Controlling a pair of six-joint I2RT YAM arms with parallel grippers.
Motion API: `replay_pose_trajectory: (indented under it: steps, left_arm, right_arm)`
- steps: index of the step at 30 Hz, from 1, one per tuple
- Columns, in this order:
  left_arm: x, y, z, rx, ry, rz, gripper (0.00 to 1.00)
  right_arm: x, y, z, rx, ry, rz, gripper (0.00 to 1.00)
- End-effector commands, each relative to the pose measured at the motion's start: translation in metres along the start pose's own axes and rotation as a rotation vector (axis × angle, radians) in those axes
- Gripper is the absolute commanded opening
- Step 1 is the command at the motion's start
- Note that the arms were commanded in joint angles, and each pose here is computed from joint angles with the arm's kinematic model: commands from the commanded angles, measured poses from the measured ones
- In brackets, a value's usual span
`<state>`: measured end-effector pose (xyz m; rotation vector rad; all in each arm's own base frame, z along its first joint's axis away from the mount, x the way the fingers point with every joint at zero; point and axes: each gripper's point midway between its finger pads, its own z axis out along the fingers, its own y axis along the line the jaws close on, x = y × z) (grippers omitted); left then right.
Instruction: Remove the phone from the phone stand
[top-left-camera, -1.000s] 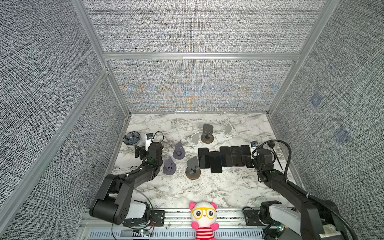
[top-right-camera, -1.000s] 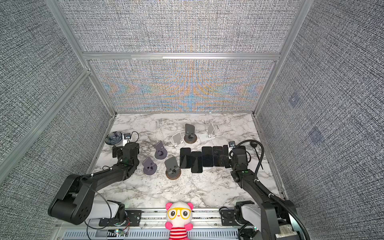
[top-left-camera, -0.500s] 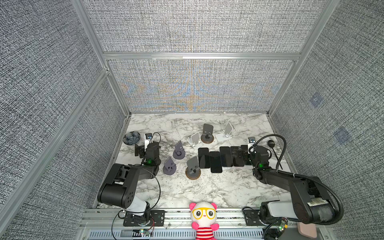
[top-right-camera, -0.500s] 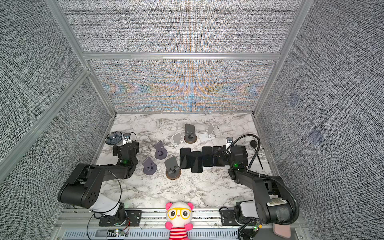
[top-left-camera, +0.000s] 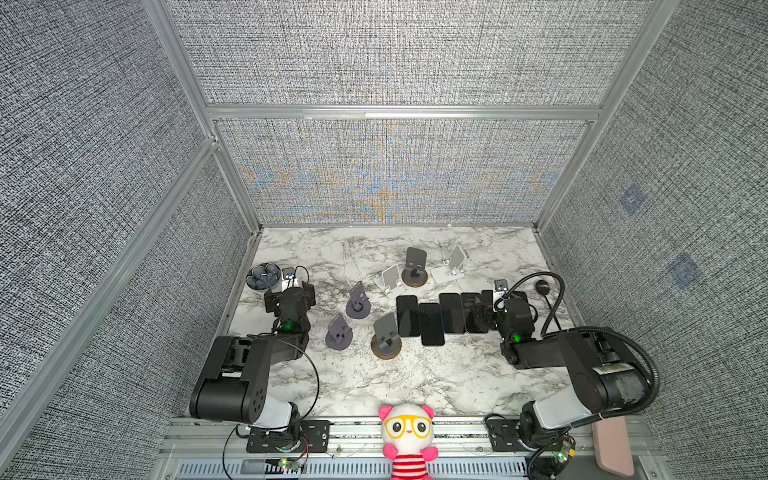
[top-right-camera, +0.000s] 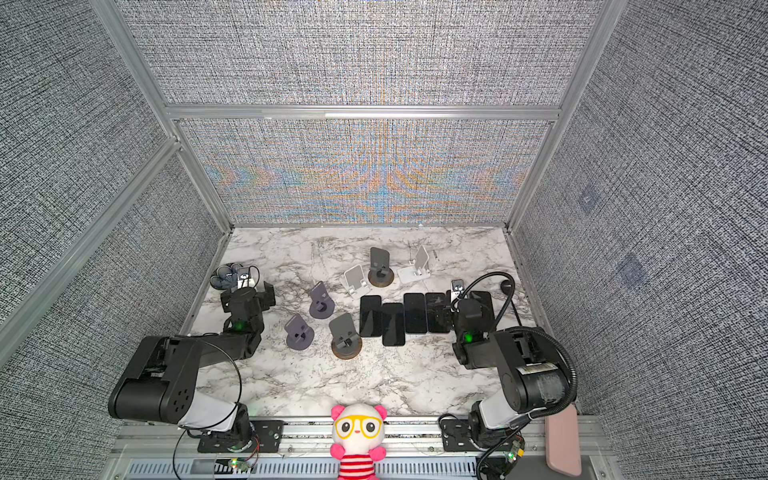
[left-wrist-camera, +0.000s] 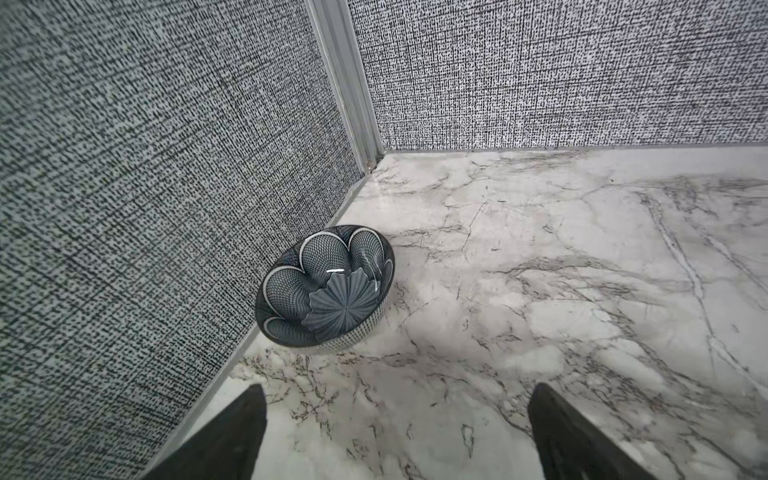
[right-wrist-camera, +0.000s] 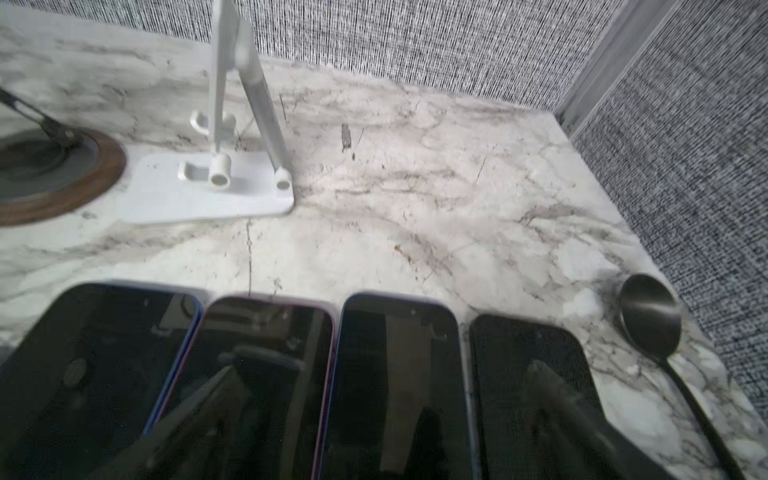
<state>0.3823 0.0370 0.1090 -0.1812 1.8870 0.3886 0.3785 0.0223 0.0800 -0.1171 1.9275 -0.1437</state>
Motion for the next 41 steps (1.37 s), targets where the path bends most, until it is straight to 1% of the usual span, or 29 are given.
replay_pose_trajectory:
  steps: [1,2,3,4,6,10,30,41]
  left_arm:
    - [-0.005,-0.009,-0.002,0.106,-0.048,-0.073,0.99]
    - [0.001,-0.007,-0.001,0.108,-0.036,-0.092,0.99]
    - [0.003,-0.010,0.002,0.116,-0.037,-0.087,0.99]
    - [0.002,-0.011,0.004,0.121,-0.058,-0.077,0.99]
    - [0.005,-0.009,0.004,0.119,-0.026,-0.089,0.99]
    - [0.004,-0.010,0.004,0.125,-0.043,-0.086,0.99]
    - [0.004,-0.009,0.004,0.125,-0.041,-0.091,0.99]
    - [0.003,-0.009,0.004,0.125,-0.043,-0.090,0.99]
  right_arm:
    - [-0.016,-0.006,0.002,0.023,-0.058,0.035,0.99]
    - [-0.015,-0.007,0.003,0.026,-0.049,0.039,0.99]
    - [-0.015,-0.007,0.003,0.025,-0.045,0.041,0.99]
    - [-0.015,-0.008,0.004,0.030,-0.047,0.045,0.99]
    - [-0.015,-0.013,0.007,0.050,-0.025,0.058,0.99]
    - [-0.013,-0.017,0.009,0.065,-0.015,0.071,0.99]
    - [-0.014,-0.017,0.009,0.066,-0.017,0.071,0.99]
    - [-0.013,-0.019,0.011,0.046,-0.001,0.093,0.99]
